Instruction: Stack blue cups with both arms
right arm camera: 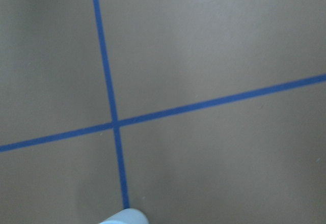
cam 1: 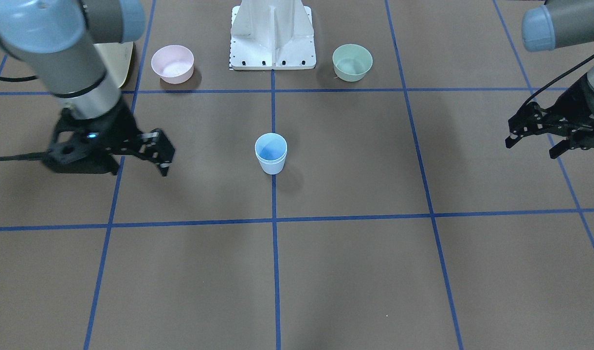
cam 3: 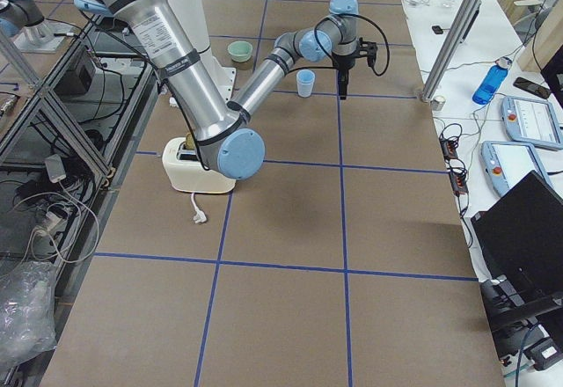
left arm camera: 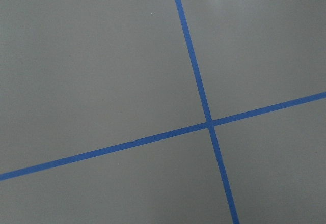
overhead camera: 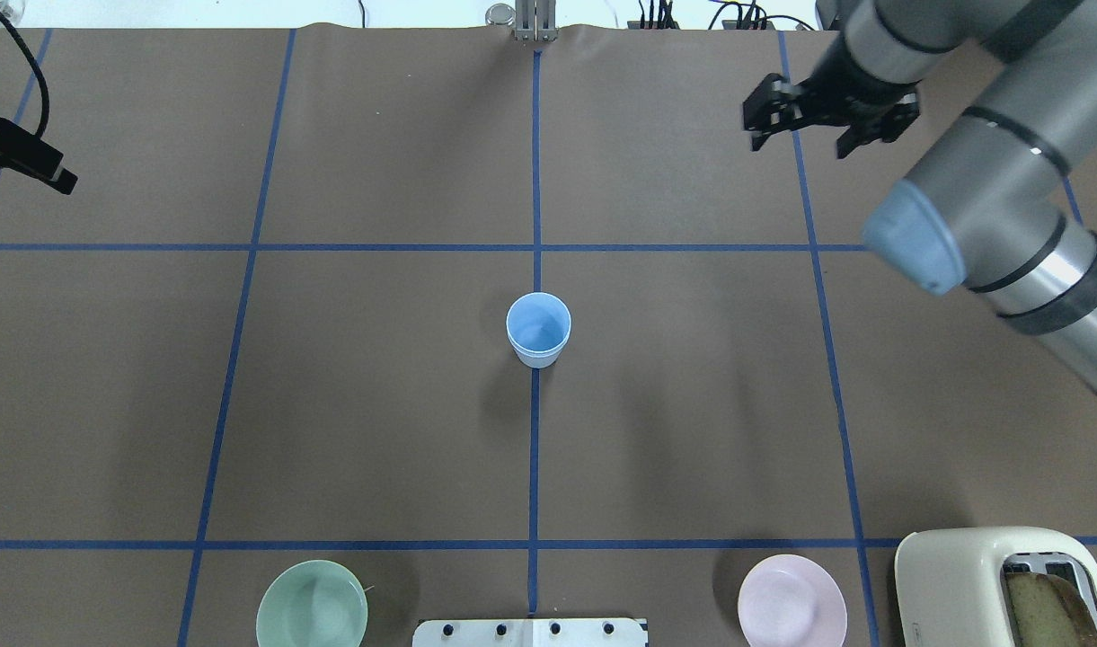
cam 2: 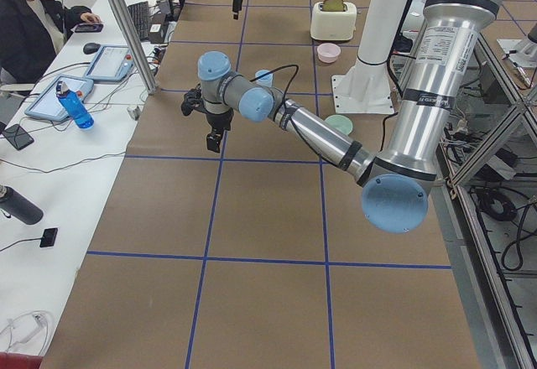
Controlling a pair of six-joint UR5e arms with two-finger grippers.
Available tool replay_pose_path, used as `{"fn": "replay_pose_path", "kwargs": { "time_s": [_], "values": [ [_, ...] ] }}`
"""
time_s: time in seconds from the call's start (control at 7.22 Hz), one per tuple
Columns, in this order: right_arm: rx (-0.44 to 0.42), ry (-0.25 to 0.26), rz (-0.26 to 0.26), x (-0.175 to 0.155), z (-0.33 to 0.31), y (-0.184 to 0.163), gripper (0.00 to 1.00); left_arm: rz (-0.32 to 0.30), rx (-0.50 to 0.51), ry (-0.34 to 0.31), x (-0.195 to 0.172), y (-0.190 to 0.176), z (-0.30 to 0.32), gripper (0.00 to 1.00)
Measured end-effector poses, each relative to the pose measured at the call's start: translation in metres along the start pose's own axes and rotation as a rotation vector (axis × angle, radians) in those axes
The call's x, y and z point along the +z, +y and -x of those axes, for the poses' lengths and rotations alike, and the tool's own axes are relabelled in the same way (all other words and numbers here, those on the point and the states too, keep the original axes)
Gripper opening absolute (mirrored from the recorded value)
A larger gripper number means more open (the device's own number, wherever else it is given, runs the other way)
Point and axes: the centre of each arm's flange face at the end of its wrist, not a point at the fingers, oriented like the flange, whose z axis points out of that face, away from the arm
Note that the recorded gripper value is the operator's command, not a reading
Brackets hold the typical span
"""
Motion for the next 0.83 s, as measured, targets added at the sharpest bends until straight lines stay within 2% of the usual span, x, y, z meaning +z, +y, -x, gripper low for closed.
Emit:
{"fn": "replay_pose_path", "kwargs": {
  "time_s": [0.14,0.42,0.83],
  "values": [
    [-0.047,0.02,0.012,-0.006,-0.066,-0.019,1.0,0.001,0.014,0.006,-0.007,0.002,0.023,0.98],
    [-0.124,0.045,0.05,-0.01,-0.179,-0.036,1.0,-0.011,0.03,0.005,-0.023,0.01,0.085,0.98],
    [-0.137,0.05,0.103,-0.007,-0.308,-0.035,1.0,-0.014,0.008,-0.016,-0.033,0.03,0.152,0.98]
  ]
}}
